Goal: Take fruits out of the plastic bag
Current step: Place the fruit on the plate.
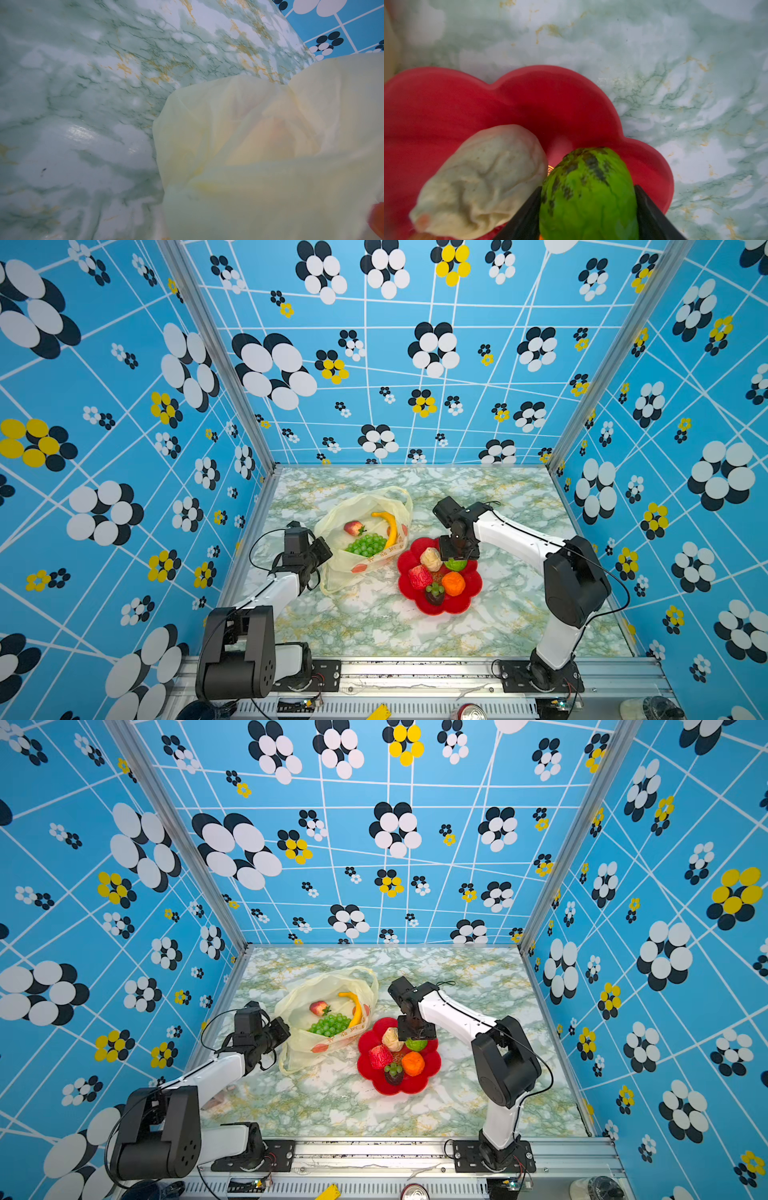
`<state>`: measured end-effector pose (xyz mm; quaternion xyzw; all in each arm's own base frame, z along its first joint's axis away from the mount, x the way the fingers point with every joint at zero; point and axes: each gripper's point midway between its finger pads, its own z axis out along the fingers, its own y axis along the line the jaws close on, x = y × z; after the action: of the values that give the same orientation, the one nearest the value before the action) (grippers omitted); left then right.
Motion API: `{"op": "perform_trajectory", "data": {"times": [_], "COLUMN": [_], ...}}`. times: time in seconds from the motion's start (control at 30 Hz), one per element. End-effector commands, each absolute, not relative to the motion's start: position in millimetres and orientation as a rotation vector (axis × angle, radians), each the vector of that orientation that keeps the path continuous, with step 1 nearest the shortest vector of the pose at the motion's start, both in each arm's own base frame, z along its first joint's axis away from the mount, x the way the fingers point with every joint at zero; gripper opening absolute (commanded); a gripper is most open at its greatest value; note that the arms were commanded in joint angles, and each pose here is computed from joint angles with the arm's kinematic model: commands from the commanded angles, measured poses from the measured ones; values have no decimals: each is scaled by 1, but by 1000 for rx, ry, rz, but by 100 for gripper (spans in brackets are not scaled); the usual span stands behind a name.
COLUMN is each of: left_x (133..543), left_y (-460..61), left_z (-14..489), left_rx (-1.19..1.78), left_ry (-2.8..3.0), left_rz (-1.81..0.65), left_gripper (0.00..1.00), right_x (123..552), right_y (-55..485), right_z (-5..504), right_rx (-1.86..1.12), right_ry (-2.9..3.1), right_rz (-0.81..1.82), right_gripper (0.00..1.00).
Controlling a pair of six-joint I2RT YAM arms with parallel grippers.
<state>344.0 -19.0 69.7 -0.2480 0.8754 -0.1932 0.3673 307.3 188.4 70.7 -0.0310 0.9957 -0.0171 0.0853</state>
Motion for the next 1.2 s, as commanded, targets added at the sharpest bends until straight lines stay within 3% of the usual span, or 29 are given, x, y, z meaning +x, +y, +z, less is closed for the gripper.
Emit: {"op": "perform_trajectory", "data": {"times": [0.0,0.33,0.53,0.93,1.17], "left_x": [342,345,346,351,351], "left_y": [-21,-28,-33,-64,-67], "left_z": [66,67,69,77,82], "left_rx": [-603,-568,-537,-341,-301], "left_ry": [2257,2263,2268,2307,2305], "left_rz": [-482,-491,-487,-444,-395], "left_gripper": [0,0,0,0,0], "right_x": [306,307,309,317,329], "right_y": [188,185,184,173,229], "right_z": [63,73,84,138,196], "right_rx": [-30,-37,-49,-73,-199], "right_ry": [2978,2954,2933,2778,2605], "right_rz": [-33,-41,-51,-136,-3], "right_gripper": [67,76,77,84,86]}}
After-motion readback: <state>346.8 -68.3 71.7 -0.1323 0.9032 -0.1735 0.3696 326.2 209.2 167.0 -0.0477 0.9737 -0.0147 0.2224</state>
